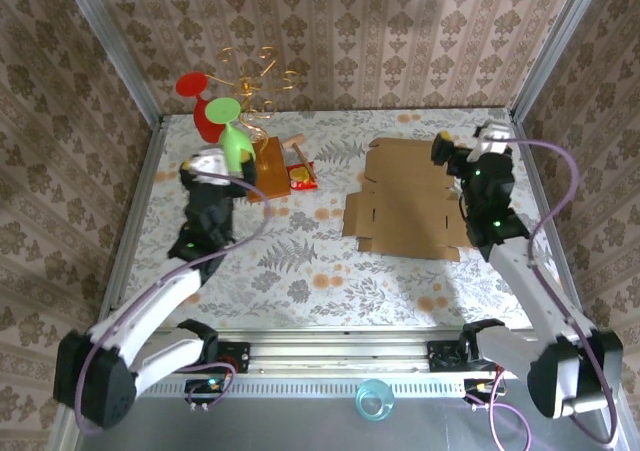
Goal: Fold the paper box
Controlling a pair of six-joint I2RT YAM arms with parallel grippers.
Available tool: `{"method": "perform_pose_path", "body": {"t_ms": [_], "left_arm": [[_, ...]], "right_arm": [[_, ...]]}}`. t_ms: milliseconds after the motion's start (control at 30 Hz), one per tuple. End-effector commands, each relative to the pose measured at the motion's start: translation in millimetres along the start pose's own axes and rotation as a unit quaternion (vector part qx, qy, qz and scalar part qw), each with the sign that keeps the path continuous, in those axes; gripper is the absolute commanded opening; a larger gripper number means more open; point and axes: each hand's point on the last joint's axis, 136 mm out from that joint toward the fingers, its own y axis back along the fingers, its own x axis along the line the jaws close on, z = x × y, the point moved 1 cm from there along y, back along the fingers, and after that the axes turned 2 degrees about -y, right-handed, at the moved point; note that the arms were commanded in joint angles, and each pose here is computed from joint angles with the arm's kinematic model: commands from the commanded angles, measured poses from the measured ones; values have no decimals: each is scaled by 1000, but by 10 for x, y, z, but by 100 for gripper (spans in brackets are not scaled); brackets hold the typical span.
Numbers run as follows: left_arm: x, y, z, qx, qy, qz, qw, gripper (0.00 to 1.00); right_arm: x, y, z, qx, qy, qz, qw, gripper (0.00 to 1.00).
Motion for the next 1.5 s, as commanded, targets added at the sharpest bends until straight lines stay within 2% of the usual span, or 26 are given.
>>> {"method": "perform_pose_path", "body": {"t_ms": [0, 33, 67, 100, 200, 267, 333, 400, 567, 633, 733, 1100, 1333, 1467], "left_arm": [[-137, 103, -686, 170, 158, -89, 969, 98], [-208, 125, -689, 187, 166, -98, 963, 94], [-298, 163, -723, 206, 171, -108, 958, 92], [-421, 211, -767, 222, 178, -121, 951, 89], [-845, 442, -1006, 262, 198, -171, 929, 80], [-1077, 595, -1205, 281, 221, -199, 912, 71], [-1272, 746, -1412, 299, 238, -216, 898, 64], [-1434, 866, -1550, 314, 226, -229, 893, 62], [-1711, 1053, -1709, 334, 208, -255, 883, 62], [-1766, 1080, -1724, 333, 210, -260, 882, 62], [-1819, 1082, -1716, 329, 223, -269, 877, 62], [-1905, 1102, -1736, 331, 236, -289, 867, 63], [-1893, 1112, -1693, 327, 233, -292, 868, 62], [-1881, 1115, -1661, 323, 234, -293, 869, 62]], "right_arm": [[33, 230, -686, 180, -137, 21, 974, 100], [122, 296, -797, 212, -165, 36, 963, 100], [146, 377, -919, 242, -184, 21, 953, 93], [140, 513, -1117, 279, -193, -12, 941, 83], [248, 881, -1672, 335, -232, -44, 912, 52], [244, 1061, -2043, 352, -290, -55, 888, 43], [242, 1162, -2344, 352, -344, -48, 869, 43], [209, 1180, -2499, 345, -372, -45, 860, 47], [186, 1158, -2561, 333, -402, -43, 852, 52], [126, 1151, -2706, 339, -430, -61, 834, 53], [109, 1109, -2912, 348, -475, -68, 805, 52], [119, 892, -3046, 347, -527, -83, 772, 51], [95, 702, -3133, 339, -560, -88, 751, 43], [124, 659, -3130, 339, -564, -88, 748, 40]]}}
